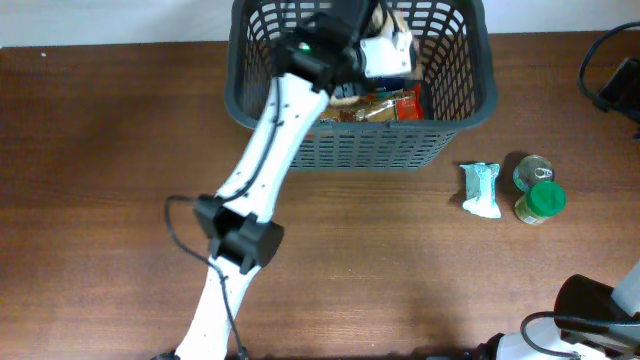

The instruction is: Pack container

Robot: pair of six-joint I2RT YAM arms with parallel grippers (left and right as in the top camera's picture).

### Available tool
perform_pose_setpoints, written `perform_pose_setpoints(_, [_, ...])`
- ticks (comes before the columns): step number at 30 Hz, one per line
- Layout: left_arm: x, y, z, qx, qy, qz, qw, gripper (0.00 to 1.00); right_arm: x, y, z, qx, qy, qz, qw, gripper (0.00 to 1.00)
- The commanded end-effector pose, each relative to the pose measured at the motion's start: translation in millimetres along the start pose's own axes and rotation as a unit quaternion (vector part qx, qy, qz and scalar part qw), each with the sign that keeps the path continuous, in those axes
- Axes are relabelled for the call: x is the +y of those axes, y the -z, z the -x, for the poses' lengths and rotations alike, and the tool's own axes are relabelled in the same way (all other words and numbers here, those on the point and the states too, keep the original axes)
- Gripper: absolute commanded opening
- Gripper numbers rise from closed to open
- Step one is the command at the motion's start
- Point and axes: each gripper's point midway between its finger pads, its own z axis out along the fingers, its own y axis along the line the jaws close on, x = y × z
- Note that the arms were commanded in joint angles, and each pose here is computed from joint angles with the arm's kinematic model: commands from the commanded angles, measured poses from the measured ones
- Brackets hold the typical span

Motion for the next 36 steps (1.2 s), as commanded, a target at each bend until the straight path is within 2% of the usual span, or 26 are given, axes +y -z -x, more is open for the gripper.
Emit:
perform_pose_setpoints(1, [-5, 6, 22, -0.029, -0.024, -0.001, 0.999, 0.02, 1, 1, -1, 0.001, -0.007, 0.007, 1.000, 0.89])
perform_pose_setpoints(7, [-38, -12, 16, -0.018, 0.011, -0.064, 0.998, 0.02, 2, 1, -1, 0.002, -0.007, 0.010, 1.000, 0.89])
perform_pose_setpoints(14, [-70, -33, 0, 0.019, 0.012, -0.115, 0.993, 0.02, 2, 1, -1, 0.001, -0.007, 0.010, 1.000, 0.89])
perform_pose_setpoints(16, [-71, -37, -6, 0.034, 0.011, -0.113, 0.993, 0.07, 2, 1, -1, 0.001, -0.007, 0.010, 1.000, 0.89])
perform_pose_setpoints(17, [-70, -37, -6, 0.035, 0.011, -0.111, 0.993, 0.14, 2, 1, -1, 0.001, -0.007, 0.010, 1.000, 0.89])
perform_pose_setpoints(18, [-69, -37, -5, 0.032, 0.011, -0.107, 0.994, 0.31, 2, 1, -1, 0.001, -0.007, 0.010, 1.000, 0.89])
perform_pose_setpoints(19, [-67, -37, -4, 0.030, 0.011, -0.104, 0.994, 0.63, 2, 1, -1, 0.001, -0.007, 0.010, 1.000, 0.89])
perform_pose_setpoints(20, [-65, -35, -2, 0.026, 0.011, -0.100, 0.995, 0.87, 2, 1, -1, 0.002, -0.007, 0.010, 1.000, 0.89])
perform_pose_setpoints(21, [-62, -33, 0, 0.023, 0.011, -0.095, 0.995, 0.99, 2, 1, -1, 0.002, -0.007, 0.010, 1.000, 0.89])
perform_pose_setpoints(23, [-51, -22, 4, 0.019, 0.027, -0.072, 0.997, 0.99, 2, 1, -1, 0.002, -0.007, 0.010, 1.000, 0.89])
perform_pose_setpoints(27, [2, 22, 14, 0.004, 0.112, 0.037, 0.993, 0.99, 2, 1, -1, 0.002, -0.007, 0.010, 1.000, 0.89])
perform_pose_setpoints(32, [59, 113, 18, -0.044, 0.193, 0.149, 0.969, 0.99, 0, 1, 0, 0.001, 0.000, 0.005, 1.000, 0.89])
perform_pose_setpoints(36, [93, 198, -7, -0.079, 0.253, 0.213, 0.940, 0.99, -4, 1, 0, 0.000, 0.006, 0.002, 1.000, 0.89])
